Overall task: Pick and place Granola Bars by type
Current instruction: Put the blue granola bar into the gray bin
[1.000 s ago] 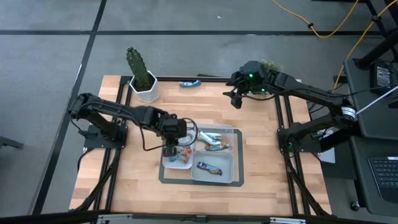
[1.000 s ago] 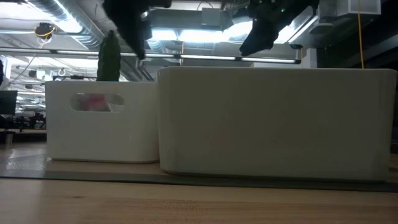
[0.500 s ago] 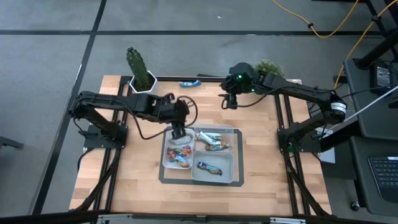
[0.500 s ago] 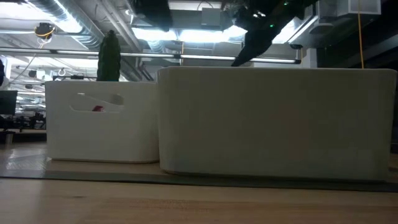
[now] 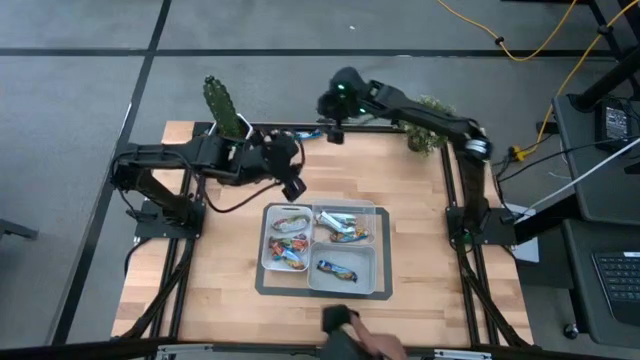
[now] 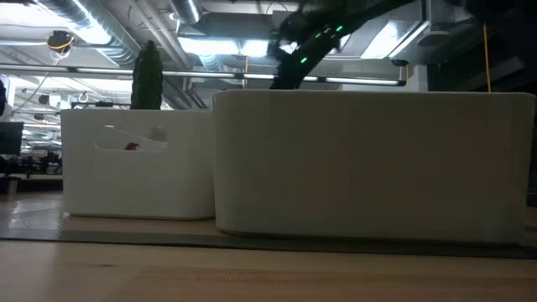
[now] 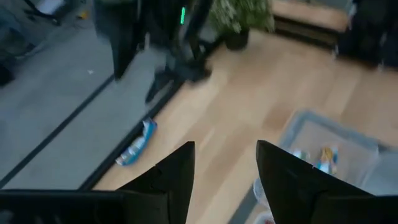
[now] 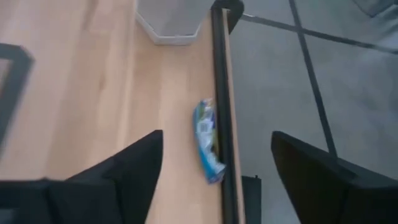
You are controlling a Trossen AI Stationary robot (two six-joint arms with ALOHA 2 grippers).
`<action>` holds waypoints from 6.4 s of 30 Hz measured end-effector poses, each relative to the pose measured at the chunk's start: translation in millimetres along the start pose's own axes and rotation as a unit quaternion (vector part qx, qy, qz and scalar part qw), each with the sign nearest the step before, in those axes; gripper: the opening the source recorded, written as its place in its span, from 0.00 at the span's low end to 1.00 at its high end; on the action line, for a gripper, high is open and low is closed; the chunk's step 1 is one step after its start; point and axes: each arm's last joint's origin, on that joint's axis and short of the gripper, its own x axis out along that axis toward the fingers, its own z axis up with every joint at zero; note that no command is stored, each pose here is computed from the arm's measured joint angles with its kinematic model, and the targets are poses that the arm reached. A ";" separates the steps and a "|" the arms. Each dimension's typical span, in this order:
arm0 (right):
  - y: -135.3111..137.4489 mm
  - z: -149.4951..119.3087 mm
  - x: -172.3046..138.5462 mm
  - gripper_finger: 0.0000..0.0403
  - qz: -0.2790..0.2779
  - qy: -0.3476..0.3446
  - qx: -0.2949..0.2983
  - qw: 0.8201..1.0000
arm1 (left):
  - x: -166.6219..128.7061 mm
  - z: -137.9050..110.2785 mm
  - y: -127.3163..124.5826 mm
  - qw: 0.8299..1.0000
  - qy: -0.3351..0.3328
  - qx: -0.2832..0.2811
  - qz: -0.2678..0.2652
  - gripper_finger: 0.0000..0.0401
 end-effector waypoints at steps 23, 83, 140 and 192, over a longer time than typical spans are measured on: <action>-18.5 -46.7 136.4 0.78 0.082 0.099 0.052 0.990 | -23.3 22.7 12.3 0.995 -0.073 -0.050 0.051 0.40; -28.0 -0.2 -105.4 0.73 0.074 0.088 0.232 0.966 | 199.8 -54.1 114.5 0.973 0.188 0.131 0.005 0.55; -15.3 -30.0 -105.1 0.73 0.092 0.127 0.213 0.964 | 290.3 -39.6 123.2 0.945 0.231 0.233 -0.015 0.03; 127.4 37.2 -212.4 0.88 0.144 -0.491 0.118 0.851 | -25.8 45.2 -30.6 0.952 -0.234 0.114 -0.163 0.03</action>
